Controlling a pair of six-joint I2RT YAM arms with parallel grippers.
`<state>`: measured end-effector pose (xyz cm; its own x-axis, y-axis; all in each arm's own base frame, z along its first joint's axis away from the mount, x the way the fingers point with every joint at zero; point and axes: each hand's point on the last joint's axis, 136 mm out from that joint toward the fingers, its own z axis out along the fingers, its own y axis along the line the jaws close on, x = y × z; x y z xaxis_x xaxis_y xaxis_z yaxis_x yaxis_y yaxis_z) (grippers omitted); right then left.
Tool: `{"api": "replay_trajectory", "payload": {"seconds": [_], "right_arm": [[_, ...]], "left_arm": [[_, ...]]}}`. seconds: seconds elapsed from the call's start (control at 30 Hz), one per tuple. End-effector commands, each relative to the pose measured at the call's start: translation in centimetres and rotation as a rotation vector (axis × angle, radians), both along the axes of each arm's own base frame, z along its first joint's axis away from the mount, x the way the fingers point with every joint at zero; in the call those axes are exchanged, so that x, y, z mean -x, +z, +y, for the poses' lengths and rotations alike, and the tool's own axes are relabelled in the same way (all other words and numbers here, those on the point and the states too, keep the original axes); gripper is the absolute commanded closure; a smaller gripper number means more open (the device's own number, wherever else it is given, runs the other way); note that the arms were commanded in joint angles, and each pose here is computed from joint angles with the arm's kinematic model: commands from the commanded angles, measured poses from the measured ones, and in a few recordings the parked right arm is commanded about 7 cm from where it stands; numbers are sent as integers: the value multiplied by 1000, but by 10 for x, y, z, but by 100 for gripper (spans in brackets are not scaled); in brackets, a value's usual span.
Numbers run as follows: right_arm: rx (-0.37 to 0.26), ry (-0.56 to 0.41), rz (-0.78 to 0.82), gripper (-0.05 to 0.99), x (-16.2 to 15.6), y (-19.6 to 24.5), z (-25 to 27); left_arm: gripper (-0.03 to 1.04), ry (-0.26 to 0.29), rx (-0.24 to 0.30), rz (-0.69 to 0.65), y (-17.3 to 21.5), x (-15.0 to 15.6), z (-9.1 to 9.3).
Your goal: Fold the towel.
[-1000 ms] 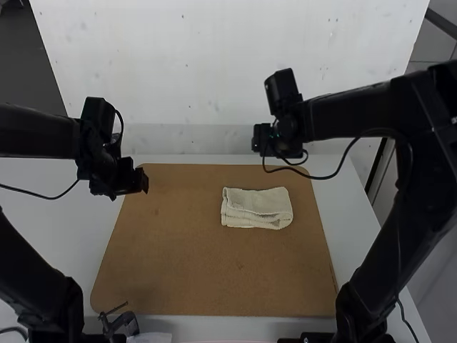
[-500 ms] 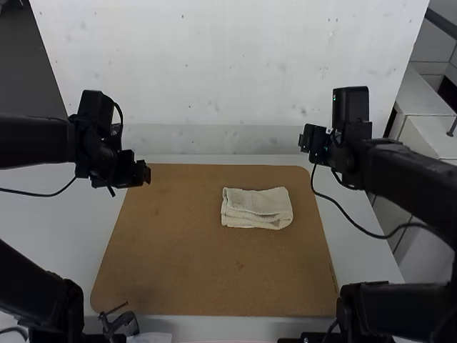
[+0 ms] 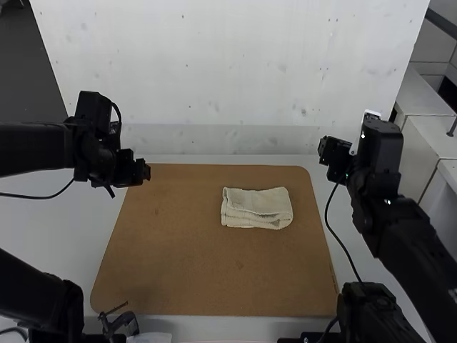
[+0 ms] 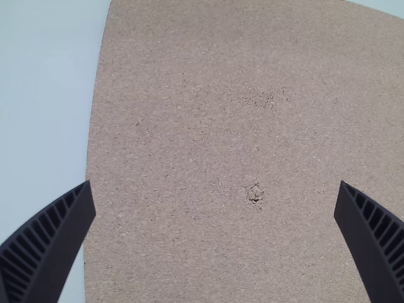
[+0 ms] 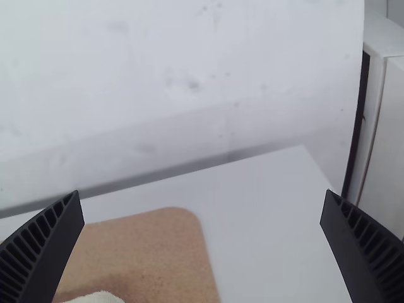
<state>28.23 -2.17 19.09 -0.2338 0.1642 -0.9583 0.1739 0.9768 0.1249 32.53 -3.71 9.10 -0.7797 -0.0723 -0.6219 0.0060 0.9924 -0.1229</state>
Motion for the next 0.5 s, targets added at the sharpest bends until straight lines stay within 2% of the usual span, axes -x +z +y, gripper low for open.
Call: {"api": "replay_trajectory", "payload": {"seconds": [0.0, 0.2, 0.47], "right_arm": [[9, -31, -90, -3, 12, 15, -9], [32, -29, -179, -3, 27, 22, -10], [22, 40, -249, -3, 37, 18, 4]], "left_arm": [[3, -8, 8, -40, 10, 1, -2], [4, -11, 12, -113, 20, 2, -2], [4, -15, 19, -153, 26, 13, -2]]}}
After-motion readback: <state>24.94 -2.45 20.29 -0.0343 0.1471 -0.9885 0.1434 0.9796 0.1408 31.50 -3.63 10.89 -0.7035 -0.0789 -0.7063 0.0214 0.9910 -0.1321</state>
